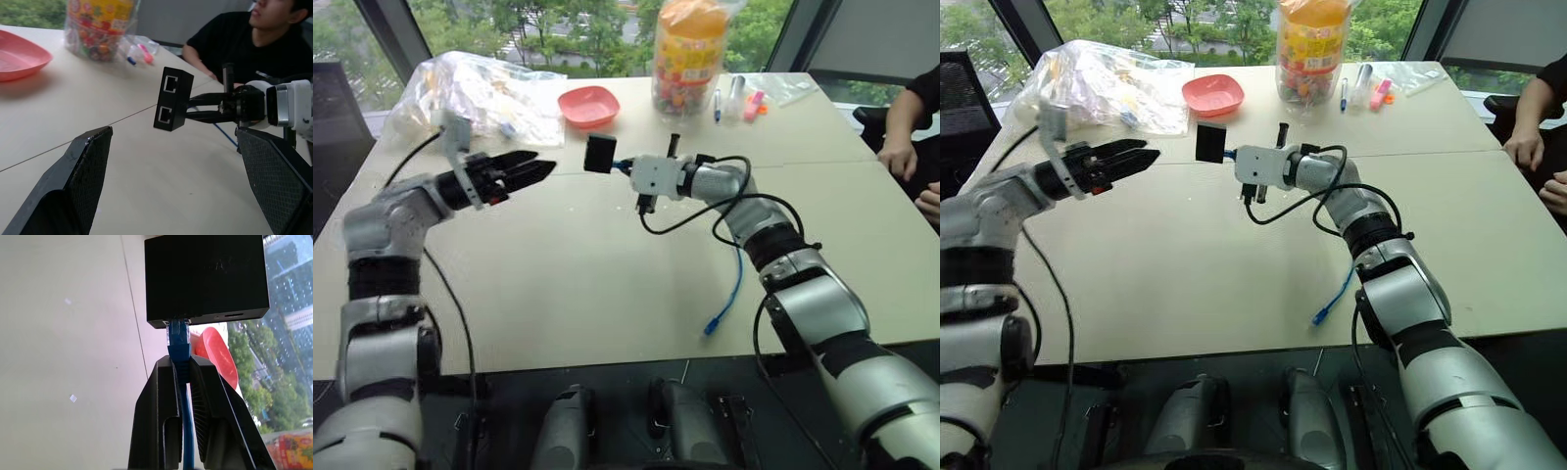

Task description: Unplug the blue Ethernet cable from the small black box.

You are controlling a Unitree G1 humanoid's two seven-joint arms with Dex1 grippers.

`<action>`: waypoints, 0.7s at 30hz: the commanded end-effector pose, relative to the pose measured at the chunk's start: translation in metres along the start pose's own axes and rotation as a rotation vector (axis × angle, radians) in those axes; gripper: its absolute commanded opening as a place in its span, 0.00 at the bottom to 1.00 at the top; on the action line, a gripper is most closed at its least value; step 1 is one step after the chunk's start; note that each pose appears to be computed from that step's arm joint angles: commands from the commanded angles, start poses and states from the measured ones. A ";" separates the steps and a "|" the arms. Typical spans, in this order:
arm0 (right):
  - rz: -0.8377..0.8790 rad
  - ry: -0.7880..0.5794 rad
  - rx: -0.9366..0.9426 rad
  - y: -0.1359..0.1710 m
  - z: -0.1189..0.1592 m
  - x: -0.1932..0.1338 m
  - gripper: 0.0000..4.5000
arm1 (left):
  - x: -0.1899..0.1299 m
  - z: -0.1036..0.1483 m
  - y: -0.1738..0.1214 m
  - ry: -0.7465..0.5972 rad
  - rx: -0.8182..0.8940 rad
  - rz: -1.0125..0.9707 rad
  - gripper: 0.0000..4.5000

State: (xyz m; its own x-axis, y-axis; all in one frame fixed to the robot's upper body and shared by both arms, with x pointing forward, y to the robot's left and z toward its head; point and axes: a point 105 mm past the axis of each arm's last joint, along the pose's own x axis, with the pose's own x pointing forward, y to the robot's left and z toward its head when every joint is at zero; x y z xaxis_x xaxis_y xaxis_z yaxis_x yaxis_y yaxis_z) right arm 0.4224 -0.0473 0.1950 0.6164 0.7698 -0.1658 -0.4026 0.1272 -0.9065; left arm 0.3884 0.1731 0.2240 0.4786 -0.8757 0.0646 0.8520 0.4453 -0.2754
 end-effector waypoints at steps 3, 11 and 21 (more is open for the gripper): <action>-0.027 -0.040 -0.109 -0.018 0.016 -0.012 0.01 | 0.032 0.011 0.002 0.040 0.068 -0.089 0.94; -0.010 -0.007 -0.127 -0.017 0.013 -0.019 0.01 | 0.068 0.005 0.000 0.070 0.128 -0.086 0.94; -0.004 -0.018 -0.115 -0.014 0.025 -0.020 0.00 | 0.071 0.003 -0.002 0.057 0.117 -0.107 0.23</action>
State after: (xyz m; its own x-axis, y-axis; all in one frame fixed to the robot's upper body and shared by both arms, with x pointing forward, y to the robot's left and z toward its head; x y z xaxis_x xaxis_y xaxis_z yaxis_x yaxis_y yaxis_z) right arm 0.4060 -0.0566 0.2005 0.6264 0.7496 -0.2140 -0.3712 0.0454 -0.9275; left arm 0.4195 0.1074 0.2148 0.3615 -0.9324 0.0048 0.9135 0.3531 -0.2022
